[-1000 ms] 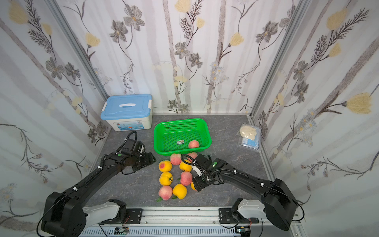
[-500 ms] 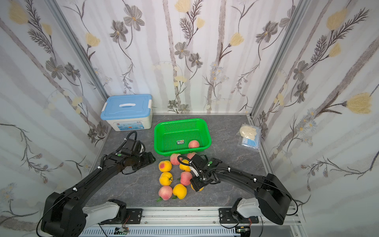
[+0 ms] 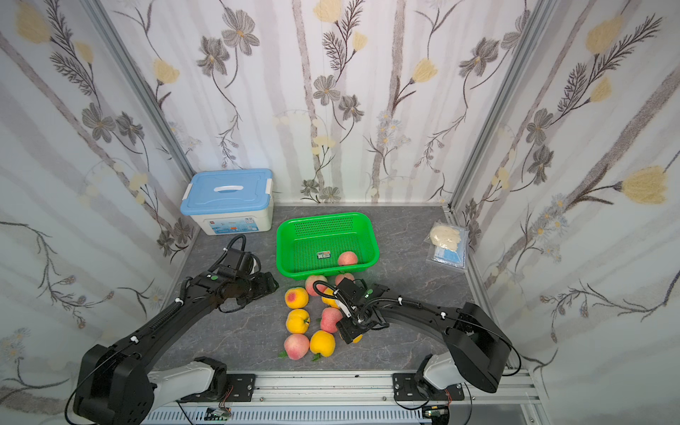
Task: Put the peaches into the basket
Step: Pick up the peach from the center of the board.
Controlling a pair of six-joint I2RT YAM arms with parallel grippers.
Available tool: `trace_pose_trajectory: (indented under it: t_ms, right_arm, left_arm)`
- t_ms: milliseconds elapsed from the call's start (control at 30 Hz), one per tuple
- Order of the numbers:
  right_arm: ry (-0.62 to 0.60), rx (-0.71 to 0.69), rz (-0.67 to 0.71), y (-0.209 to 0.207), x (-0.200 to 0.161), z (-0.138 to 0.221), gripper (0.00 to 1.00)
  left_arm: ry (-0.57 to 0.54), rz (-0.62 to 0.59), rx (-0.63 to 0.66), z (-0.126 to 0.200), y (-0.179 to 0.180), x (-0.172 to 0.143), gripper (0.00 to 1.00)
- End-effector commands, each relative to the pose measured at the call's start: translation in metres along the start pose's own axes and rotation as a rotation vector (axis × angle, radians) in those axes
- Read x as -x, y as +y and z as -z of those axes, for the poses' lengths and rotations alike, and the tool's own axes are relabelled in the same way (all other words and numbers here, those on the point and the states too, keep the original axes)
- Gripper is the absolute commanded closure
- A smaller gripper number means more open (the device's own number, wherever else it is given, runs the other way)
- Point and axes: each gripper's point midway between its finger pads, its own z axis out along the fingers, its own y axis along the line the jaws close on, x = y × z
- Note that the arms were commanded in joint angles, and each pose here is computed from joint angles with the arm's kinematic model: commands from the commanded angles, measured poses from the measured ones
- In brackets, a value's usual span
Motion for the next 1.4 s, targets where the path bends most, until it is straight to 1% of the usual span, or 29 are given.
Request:
trace_pose_trajectory:
  t_ms: [0, 200, 367, 667, 733, 800, 967, 1067, 1367]
  right_arm:
    - [0.006, -0.040, -0.014, -0.007, -0.001, -0.002, 0.20]
    - [0.014, -0.047, -0.013, -0.008, -0.002, -0.007, 0.20]
    - [0.017, -0.054, -0.015, -0.009, -0.004, -0.008, 0.21]
    - [0.014, -0.049, -0.020, -0.009, -0.007, -0.006, 0.31]
    - [0.015, -0.050, -0.017, -0.010, -0.008, -0.006, 0.36]
    - [0.019, -0.051, -0.020, -0.011, -0.010, -0.007, 0.39]
    - [0.014, -0.045, -0.025, -0.010, -0.011, -0.005, 0.49]
    - [0.001, -0.037, -0.028, -0.009, -0.011, 0.000, 0.53]
    - [-0.065, -0.074, -0.030, -0.018, -0.012, 0.027, 0.55]
  left_arm:
    - [-0.003, 0.001, 0.014, 0.002, 0.002, 0.000, 0.18]
    - [0.001, 0.004, 0.016, 0.000, 0.002, 0.000, 0.17]
    - [-0.001, 0.011, -0.009, 0.002, -0.003, 0.001, 0.17]
    - [-0.003, 0.015, -0.013, 0.003, -0.004, 0.001, 0.17]
    - [-0.006, 0.015, -0.014, 0.003, -0.004, 0.001, 0.17]
    - [-0.005, 0.015, -0.012, 0.003, -0.004, 0.001, 0.17]
    - [-0.002, 0.016, -0.012, 0.003, -0.003, 0.001, 0.17]
    - [-0.004, 0.016, -0.009, 0.003, -0.003, 0.001, 0.17]
    - [-0.011, 0.013, -0.011, 0.006, -0.004, 0.002, 0.17]
